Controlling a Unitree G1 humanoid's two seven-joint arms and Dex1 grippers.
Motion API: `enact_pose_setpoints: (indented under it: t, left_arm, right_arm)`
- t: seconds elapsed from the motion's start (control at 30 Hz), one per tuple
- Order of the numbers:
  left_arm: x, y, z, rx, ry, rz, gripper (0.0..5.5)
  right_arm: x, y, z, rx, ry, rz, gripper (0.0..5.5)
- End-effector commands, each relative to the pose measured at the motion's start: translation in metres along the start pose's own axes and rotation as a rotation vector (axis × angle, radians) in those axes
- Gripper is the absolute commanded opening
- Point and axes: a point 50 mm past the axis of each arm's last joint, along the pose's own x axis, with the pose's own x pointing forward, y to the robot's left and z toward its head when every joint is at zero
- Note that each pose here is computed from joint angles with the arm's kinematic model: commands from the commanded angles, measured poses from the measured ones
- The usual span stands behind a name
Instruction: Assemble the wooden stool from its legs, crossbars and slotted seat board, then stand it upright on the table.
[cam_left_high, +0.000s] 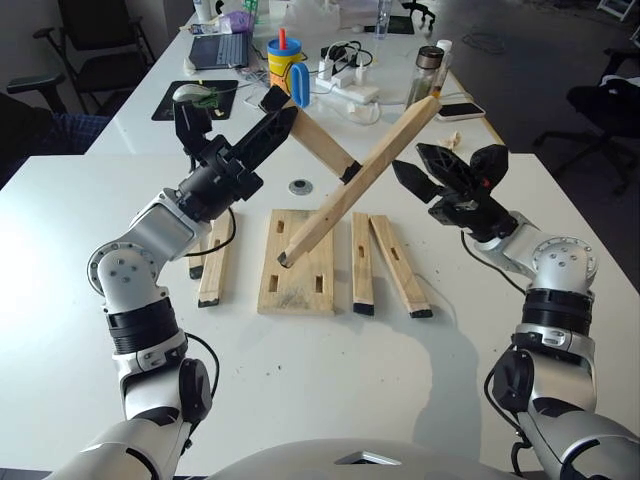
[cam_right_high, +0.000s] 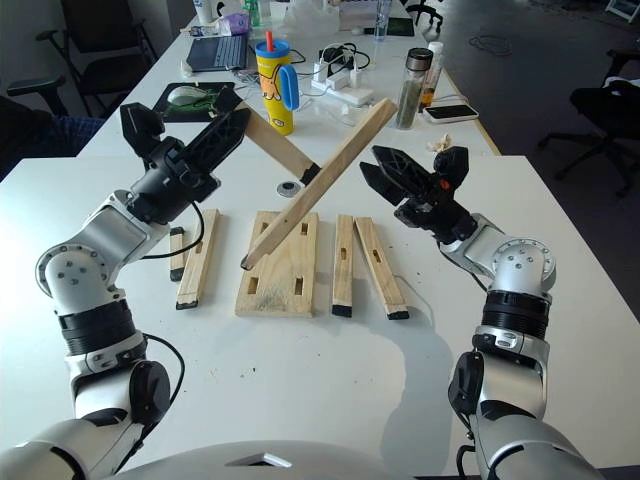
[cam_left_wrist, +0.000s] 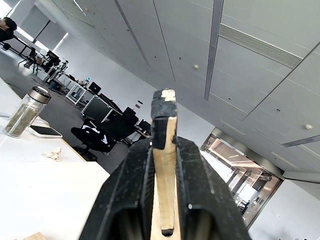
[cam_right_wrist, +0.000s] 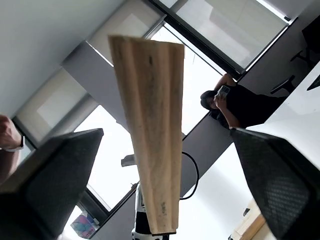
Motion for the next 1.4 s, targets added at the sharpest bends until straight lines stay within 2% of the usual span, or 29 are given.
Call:
enact_pose_setpoints:
  t: [0.03, 0.23, 0.77, 0.8, 1.0, 1.17, 1.23, 1.33, 1.4]
  left_arm:
    - [0.001, 0.001, -0.005, -0.039, 0.02, -0.007, 0.42]
    - [-0.001, 0.001, -0.01, -0.062, 0.035, -0.007, 0.42]
    - [-0.001, 0.004, -0.009, -0.04, 0.039, 0.037, 0.42]
    - [-0.001, 0.005, -0.007, -0.029, 0.03, 0.049, 0.82]
    - [-0.003, 0.003, 0.006, -0.035, -0.058, 0.041, 1.61]
    - [-0.03, 0.011, 0.046, 0.015, -0.253, 0.132, 2.38]
    - [-0.044, 0.015, 0.046, 0.109, -0.182, 0.209, 2.68]
    - [-0.062, 0.03, 0.014, 0.239, 0.101, 0.35, 3.04]
    - [-0.071, 0.041, -0.005, 0.228, 0.175, 0.369, 3.28]
  right_arm:
    - [0.003, 0.011, 0.005, 0.007, 0.003, 0.053, 4.68]
    - [0.013, 0.014, 0.003, 0.006, 0.028, 0.072, 4.68]
    - [0.012, 0.009, -0.002, -0.041, 0.068, 0.032, 2.23]
    - [0.012, 0.008, -0.002, -0.044, 0.067, 0.027, 2.06]
    - [0.009, 0.006, -0.001, -0.058, 0.062, -0.006, 2.05]
    - [-0.008, 0.003, -0.003, -0.09, 0.103, -0.071, 2.05]
    - [-0.017, 0.0, -0.001, -0.145, 0.122, -0.119, 2.05]
    - [-0.022, 0.003, 0.009, -0.274, 0.066, -0.092, 2.05]
    - [-0.023, 0.005, 0.01, -0.32, 0.091, -0.074, 2.05]
